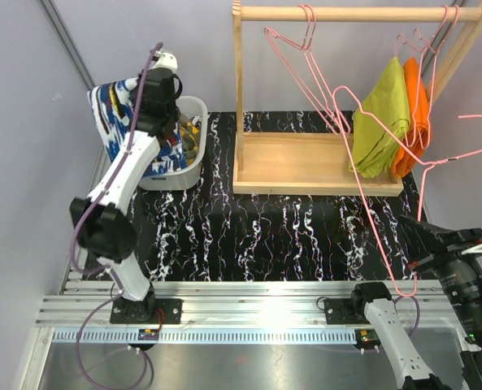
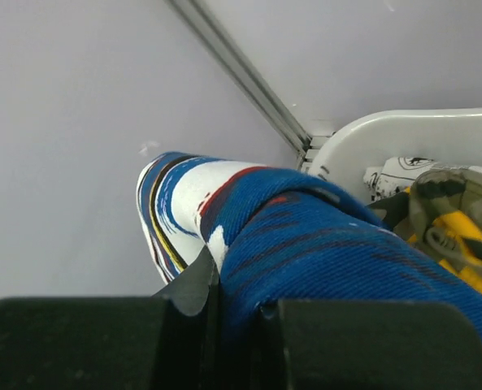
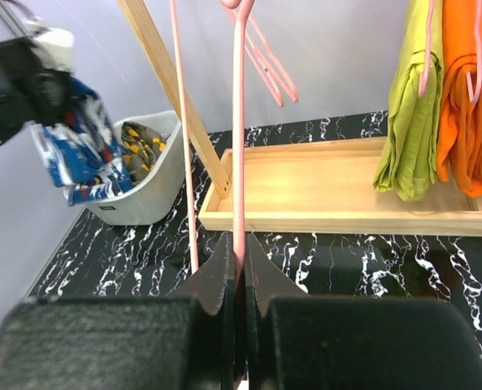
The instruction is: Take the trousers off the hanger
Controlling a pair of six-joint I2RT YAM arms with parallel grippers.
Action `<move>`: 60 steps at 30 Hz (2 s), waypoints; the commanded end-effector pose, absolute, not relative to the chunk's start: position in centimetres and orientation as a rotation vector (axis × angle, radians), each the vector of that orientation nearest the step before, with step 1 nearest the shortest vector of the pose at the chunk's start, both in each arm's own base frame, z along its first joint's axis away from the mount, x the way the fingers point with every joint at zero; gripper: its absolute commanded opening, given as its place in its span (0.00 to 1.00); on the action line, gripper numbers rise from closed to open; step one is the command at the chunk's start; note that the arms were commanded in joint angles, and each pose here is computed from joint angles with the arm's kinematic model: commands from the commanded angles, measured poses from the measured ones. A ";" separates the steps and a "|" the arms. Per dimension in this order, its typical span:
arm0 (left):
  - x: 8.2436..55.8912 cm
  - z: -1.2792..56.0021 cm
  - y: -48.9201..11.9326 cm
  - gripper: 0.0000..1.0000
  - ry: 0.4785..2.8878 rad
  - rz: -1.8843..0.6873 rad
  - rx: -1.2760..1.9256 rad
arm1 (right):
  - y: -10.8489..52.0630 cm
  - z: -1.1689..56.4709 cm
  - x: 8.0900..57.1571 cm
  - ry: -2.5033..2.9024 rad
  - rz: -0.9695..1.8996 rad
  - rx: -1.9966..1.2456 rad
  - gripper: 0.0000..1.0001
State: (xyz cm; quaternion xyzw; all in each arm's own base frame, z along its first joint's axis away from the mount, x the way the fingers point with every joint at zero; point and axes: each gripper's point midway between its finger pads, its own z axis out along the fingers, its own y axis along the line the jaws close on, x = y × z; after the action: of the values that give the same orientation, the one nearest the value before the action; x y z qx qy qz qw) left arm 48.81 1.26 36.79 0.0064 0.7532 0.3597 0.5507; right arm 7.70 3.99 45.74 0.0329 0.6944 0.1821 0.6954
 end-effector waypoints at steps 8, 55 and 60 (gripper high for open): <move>62.1 27.5 -2.9 0.00 1.869 0.830 0.069 | 3.8 46.7 8.4 1.526 0.412 0.080 0.00; 39.1 47.3 -6.0 0.99 1.730 -0.305 -0.213 | 1.0 44.1 24.7 1.663 0.040 0.094 0.00; 33.2 45.4 -5.9 0.99 1.733 -0.355 -0.207 | 0.6 47.2 26.9 1.594 -0.023 0.067 0.00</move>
State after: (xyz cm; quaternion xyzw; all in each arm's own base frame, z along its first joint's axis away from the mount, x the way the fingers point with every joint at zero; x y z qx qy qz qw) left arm 35.37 -4.93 47.27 -0.1031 0.7450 -0.1266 0.6468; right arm 25.70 1.19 41.92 0.0404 0.7715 0.0144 0.6348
